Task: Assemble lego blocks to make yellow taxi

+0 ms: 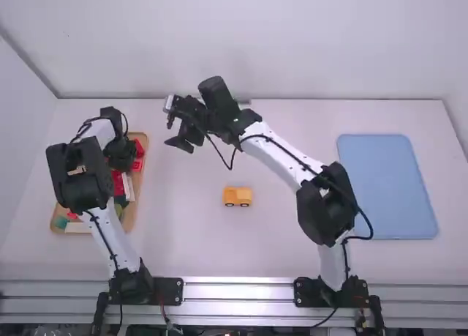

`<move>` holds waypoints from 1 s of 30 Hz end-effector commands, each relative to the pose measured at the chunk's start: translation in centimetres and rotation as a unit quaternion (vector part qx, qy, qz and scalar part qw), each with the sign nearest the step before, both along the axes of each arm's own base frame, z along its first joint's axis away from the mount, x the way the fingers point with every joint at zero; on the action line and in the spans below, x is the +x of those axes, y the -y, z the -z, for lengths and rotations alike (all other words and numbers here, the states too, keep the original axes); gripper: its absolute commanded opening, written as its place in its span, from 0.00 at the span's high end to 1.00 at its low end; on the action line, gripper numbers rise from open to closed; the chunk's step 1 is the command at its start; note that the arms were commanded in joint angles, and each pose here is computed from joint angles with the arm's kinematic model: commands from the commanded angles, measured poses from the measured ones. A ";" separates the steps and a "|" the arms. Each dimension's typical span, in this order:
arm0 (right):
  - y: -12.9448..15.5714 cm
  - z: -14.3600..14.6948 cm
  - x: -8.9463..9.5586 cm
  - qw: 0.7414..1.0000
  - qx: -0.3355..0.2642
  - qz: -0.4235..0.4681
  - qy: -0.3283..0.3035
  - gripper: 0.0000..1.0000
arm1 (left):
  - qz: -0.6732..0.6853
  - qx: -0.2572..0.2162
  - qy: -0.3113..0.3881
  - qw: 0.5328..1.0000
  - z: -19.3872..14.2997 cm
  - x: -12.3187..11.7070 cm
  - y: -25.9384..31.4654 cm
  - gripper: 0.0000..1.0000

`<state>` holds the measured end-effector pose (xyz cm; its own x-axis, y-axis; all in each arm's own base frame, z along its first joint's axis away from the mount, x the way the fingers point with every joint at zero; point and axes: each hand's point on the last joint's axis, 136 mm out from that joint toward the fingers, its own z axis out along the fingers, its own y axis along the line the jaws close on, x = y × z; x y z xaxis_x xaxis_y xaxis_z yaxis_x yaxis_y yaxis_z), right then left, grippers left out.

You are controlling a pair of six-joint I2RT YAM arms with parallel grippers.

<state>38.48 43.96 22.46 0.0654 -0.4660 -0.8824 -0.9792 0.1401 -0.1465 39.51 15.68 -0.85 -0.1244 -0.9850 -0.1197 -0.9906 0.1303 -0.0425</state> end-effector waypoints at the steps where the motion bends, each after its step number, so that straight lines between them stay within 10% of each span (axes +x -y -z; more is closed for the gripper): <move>1: 0.7 -1.3 1.3 0.999 0.023 0.018 -0.021 0.01 | 0.045 0.023 0.032 0.998 -3.5 1.0 -0.7 0.82; 14: 6.0 -4.4 0.3 0.979 0.117 -0.090 -0.137 0.01 | 0.161 0.113 0.197 0.960 -15.3 0.9 2.5 0.78; 30: 6.4 -2.2 -1.5 0.982 0.078 -0.120 -0.126 0.02 | 0.030 0.174 0.171 0.969 -13.9 -4.8 -4.9 0.71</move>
